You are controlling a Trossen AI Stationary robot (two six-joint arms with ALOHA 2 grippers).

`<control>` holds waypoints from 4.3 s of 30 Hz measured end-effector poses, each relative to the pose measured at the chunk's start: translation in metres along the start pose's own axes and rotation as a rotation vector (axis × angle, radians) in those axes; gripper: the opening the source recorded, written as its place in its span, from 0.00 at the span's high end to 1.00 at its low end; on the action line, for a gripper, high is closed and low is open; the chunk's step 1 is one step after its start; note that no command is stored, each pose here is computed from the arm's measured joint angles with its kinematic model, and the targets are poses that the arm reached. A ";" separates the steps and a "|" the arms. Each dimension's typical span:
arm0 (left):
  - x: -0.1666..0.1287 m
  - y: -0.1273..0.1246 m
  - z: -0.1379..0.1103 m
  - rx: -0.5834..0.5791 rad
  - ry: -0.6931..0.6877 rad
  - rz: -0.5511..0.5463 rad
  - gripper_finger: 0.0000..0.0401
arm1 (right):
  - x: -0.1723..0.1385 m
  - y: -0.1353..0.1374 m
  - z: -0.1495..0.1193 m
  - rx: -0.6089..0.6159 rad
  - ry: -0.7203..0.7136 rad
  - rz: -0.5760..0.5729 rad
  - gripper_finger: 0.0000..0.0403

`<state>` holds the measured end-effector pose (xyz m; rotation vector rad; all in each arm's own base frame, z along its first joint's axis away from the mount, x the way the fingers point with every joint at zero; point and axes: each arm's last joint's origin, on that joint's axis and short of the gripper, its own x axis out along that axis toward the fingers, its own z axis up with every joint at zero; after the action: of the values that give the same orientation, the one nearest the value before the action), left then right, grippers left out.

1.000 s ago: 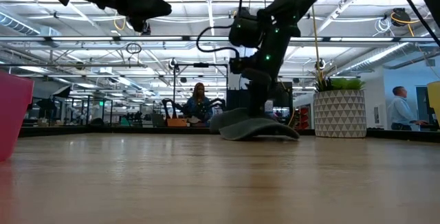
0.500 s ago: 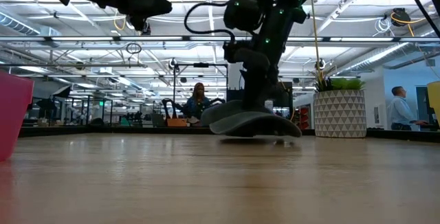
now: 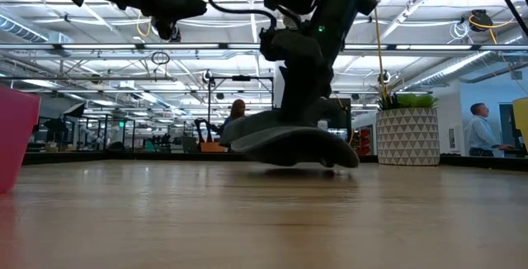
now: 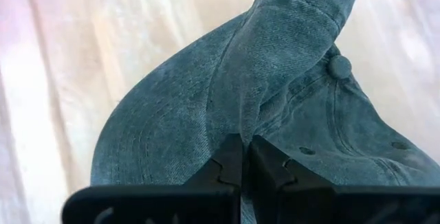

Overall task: Pick & Place hat
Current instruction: Put the grey cap into the pink bin

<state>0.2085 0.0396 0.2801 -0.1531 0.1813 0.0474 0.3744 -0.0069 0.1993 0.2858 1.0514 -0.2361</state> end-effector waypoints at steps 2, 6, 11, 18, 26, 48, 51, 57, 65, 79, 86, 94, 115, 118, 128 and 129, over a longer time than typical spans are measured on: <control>0.000 -0.002 0.000 -0.009 0.001 -0.007 0.91 | 0.001 0.007 -0.002 -0.004 -0.017 0.015 0.99; 0.001 -0.007 -0.001 -0.012 0.005 -0.033 0.91 | 0.004 0.016 -0.009 -0.014 -0.016 0.030 0.99; 0.002 -0.015 -0.002 -0.032 0.004 -0.041 0.91 | 0.008 0.027 -0.017 -0.007 -0.034 0.055 0.99; 0.002 -0.026 0.002 -0.018 -0.048 -0.063 0.91 | 0.018 0.041 -0.029 -0.010 -0.119 0.122 0.99; 0.003 -0.030 0.001 0.024 -0.043 -0.082 0.91 | 0.016 0.048 -0.022 -0.019 -0.224 0.170 0.98; -0.027 -0.035 0.010 0.015 -0.058 -0.190 0.91 | 0.007 0.089 -0.007 -0.178 -0.576 0.370 0.70; -0.038 -0.036 0.011 -0.019 -0.055 -0.175 0.91 | 0.014 0.093 -0.015 -0.229 -0.541 0.357 0.72; -0.039 -0.045 -0.002 -0.100 0.060 -0.084 0.91 | -0.004 0.088 -0.017 -0.281 -0.484 0.312 0.76; -0.030 -0.067 -0.033 -0.245 0.330 -0.063 0.91 | -0.056 0.063 -0.030 -0.344 -0.540 0.113 0.79; -0.024 -0.112 -0.089 -0.489 0.905 -0.153 0.91 | -0.099 0.000 -0.123 -0.153 -0.775 0.161 0.82; -0.017 -0.127 -0.105 -0.499 0.959 -0.096 0.91 | -0.094 -0.004 -0.136 -0.153 -0.767 0.173 0.84; -0.005 -0.129 -0.120 -0.456 0.966 -0.015 0.91 | -0.094 -0.003 -0.135 -0.153 -0.773 0.177 0.85; 0.003 -0.129 -0.123 -0.433 0.996 -0.091 0.91 | -0.094 -0.003 -0.136 -0.144 -0.764 0.179 0.85; 0.006 -0.124 -0.122 -0.433 0.989 -0.101 0.91 | -0.094 -0.003 -0.136 -0.144 -0.763 0.178 0.85; 0.027 -0.100 -0.082 -0.179 0.722 -0.120 0.91 | -0.094 -0.003 -0.136 -0.153 -0.764 0.177 0.85; 0.031 -0.098 -0.073 -0.154 0.668 -0.109 0.91 | -0.094 -0.003 -0.136 -0.153 -0.763 0.178 0.85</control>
<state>0.2318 -0.0678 0.2179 -0.3302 0.8361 -0.1017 0.2177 0.0419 0.2180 0.1272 0.2831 -0.0858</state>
